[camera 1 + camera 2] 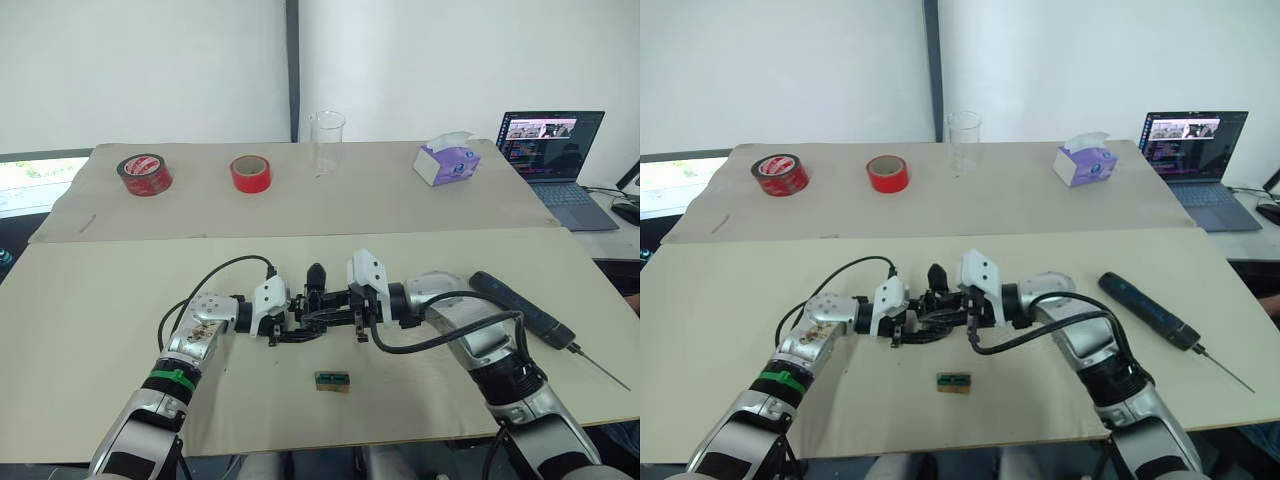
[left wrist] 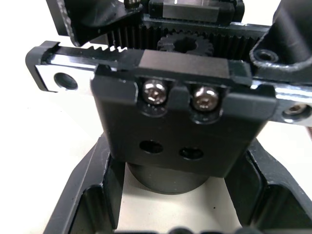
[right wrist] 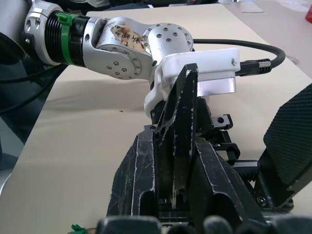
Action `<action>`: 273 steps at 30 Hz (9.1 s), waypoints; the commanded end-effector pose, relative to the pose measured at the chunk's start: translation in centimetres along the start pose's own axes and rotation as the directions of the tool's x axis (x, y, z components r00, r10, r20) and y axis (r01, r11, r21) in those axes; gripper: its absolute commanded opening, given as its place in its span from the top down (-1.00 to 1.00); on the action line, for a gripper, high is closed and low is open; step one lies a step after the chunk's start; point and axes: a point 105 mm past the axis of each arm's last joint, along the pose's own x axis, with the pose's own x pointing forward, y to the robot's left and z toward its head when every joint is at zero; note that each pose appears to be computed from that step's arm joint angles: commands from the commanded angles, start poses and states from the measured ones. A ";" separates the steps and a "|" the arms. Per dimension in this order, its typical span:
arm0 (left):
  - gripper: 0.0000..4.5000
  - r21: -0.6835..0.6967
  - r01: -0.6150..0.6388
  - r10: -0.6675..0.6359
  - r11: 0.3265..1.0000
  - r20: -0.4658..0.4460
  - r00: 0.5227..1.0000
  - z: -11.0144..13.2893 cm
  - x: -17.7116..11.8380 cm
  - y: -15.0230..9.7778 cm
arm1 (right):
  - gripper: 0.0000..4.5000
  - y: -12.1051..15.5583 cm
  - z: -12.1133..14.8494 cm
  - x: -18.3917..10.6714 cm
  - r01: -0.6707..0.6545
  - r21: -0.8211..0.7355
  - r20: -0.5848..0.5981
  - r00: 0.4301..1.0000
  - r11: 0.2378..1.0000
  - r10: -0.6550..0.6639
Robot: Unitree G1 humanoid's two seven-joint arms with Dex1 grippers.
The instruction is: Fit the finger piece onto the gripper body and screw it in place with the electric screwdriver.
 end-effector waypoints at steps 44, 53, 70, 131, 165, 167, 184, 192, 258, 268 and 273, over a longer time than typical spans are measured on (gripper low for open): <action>-0.95 -0.027 -0.213 0.213 0.977 0.237 0.948 11.0 -10.4 -3.2 | -1.00 9.3 -6.3 -28.3 0.938 -0.027 -0.251 0.327 0.344 -0.911; -0.95 -0.050 0.012 0.009 0.999 0.387 0.922 15.5 -10.5 -4.8 | -1.00 7.8 -6.2 -30.3 0.946 -0.005 -0.300 0.308 0.324 -0.903; -0.95 0.062 0.016 -0.035 0.998 0.324 0.946 14.1 -10.0 -5.6 | -1.00 0.3 -10.6 -33.7 0.752 0.096 -0.692 0.522 0.652 -0.499; -1.00 0.078 0.004 -0.016 0.997 0.164 0.986 6.2 -10.7 -7.2 | -0.99 0.5 -4.4 -19.0 0.299 0.025 -0.879 0.461 0.954 -0.122; -1.00 0.067 0.031 -0.040 0.997 0.132 0.990 5.7 -10.7 -8.2 | 0.14 0.0 -7.5 -14.9 0.212 0.012 -0.934 0.351 0.977 -0.065; -1.00 0.071 0.039 -0.048 0.997 0.128 0.991 5.7 -10.7 -8.2 | 0.14 -0.5 -6.6 -15.4 0.200 -0.045 -0.921 0.372 0.979 -0.118; -1.00 0.047 0.031 -0.033 0.998 0.039 0.999 4.4 -11.5 -7.2 | 0.14 0.5 8.0 -20.2 0.564 0.172 0.005 0.819 0.808 -0.573; -1.00 0.109 0.004 -0.001 0.994 -0.027 1.000 1.6 -8.7 -8.3 | 0.14 4.2 9.2 -13.7 0.512 -0.034 0.341 0.813 0.858 -0.472; -1.00 -0.016 0.208 -0.207 0.978 0.054 0.977 -1.1 1.7 -10.8 | 0.14 9.0 4.7 -6.2 0.098 -0.237 0.352 0.936 0.966 -0.008; -1.00 -0.015 0.195 -0.194 0.981 0.049 0.980 -1.1 1.8 -10.7 | 0.14 8.9 4.2 -6.3 0.102 -0.232 0.336 0.942 0.967 -0.019; -1.00 -0.022 0.189 -0.188 0.982 0.044 0.981 -1.4 1.7 -10.7 | 0.14 8.9 4.1 -6.3 0.102 -0.235 0.334 0.942 0.967 -0.019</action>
